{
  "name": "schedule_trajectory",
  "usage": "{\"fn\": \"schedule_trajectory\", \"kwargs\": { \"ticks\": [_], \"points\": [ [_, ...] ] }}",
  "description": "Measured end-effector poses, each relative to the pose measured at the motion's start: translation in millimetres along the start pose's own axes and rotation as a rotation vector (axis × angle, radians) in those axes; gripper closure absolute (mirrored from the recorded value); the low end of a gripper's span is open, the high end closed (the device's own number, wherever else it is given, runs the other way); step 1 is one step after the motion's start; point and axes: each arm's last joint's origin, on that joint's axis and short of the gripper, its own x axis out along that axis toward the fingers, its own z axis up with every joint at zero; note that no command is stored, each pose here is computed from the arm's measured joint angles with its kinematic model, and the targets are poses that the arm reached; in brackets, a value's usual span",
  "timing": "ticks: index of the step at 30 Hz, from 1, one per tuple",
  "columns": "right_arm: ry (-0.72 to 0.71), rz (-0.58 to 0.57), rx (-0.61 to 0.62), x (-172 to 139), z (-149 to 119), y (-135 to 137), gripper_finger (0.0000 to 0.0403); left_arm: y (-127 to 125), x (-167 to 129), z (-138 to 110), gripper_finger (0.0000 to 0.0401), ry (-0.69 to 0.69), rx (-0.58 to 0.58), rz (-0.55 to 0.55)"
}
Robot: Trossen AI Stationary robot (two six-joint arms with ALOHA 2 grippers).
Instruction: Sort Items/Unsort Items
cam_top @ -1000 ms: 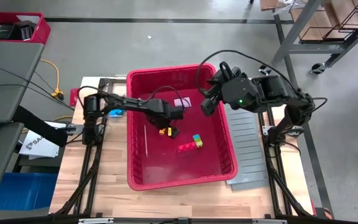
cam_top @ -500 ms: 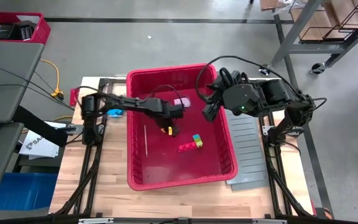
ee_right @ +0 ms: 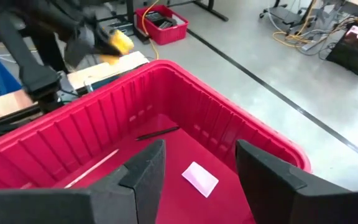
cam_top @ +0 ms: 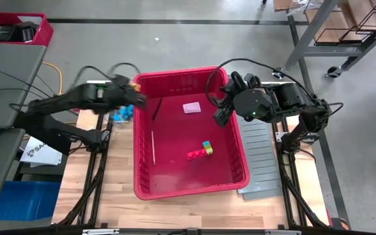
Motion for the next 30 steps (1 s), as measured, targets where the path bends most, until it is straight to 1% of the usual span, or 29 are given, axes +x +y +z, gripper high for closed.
{"fn": "schedule_trajectory", "kwargs": {
  "ticks": [2,4,7,9,10,12,14,15,17,20,22,25,27,30],
  "points": [
    [-0.007,-0.015,0.014,0,0,0,0.0217,24,-6,-1,0.032,0.0,-0.039,0.105],
    [-0.013,-0.029,0.033,1,1,-1,0.0217,40,-3,-3,0.032,0.033,-0.059,0.179],
    [-0.016,-0.036,0.049,1,1,-2,0.0217,53,16,-13,0.032,0.114,-0.06,0.265],
    [-0.015,-0.036,0.051,1,1,-2,0.0217,58,35,-24,0.032,0.18,-0.096,0.314],
    [-0.014,-0.034,0.051,1,1,-2,0.0217,60,45,-30,0.032,0.216,-0.117,0.319],
    [-0.01,-0.025,0.055,1,1,-2,0.0217,63,66,-43,0.0319,0.285,-0.125,0.298],
    [-0.006,-0.017,0.06,2,1,-1,0.0217,67,85,-56,0.03,0.338,-0.137,0.286],
    [-0.003,-0.015,0.066,2,0,-1,0.0217,68,92,-60,0.0283,0.351,-0.167,0.265],
    [0.004,-0.003,0.078,3,0,0,0.0217,74,102,-65,0.0243,0.368,-0.218,0.262],
    [0.025,0.034,0.08,3,0,2,0.0217,81,108,-64,0.0189,0.38,-0.252,0.246],
    [0.035,0.05,0.093,4,-1,3,0.0217,83,108,-57,0.0159,0.358,-0.257,0.224],
    [0.041,0.052,0.085,5,-1,5,0.0217,85,100,-43,0.0128,0.314,-0.271,0.203],
    [0.045,0.052,0.078,7,-2,6,0.0217,84,85,-26,0.0116,0.221,-0.318,0.125],
    [0.049,0.049,0.06,8,-3,7,0.0217,79,60,3,0.011,0.069,-0.351,-0.039]
  ]
}}
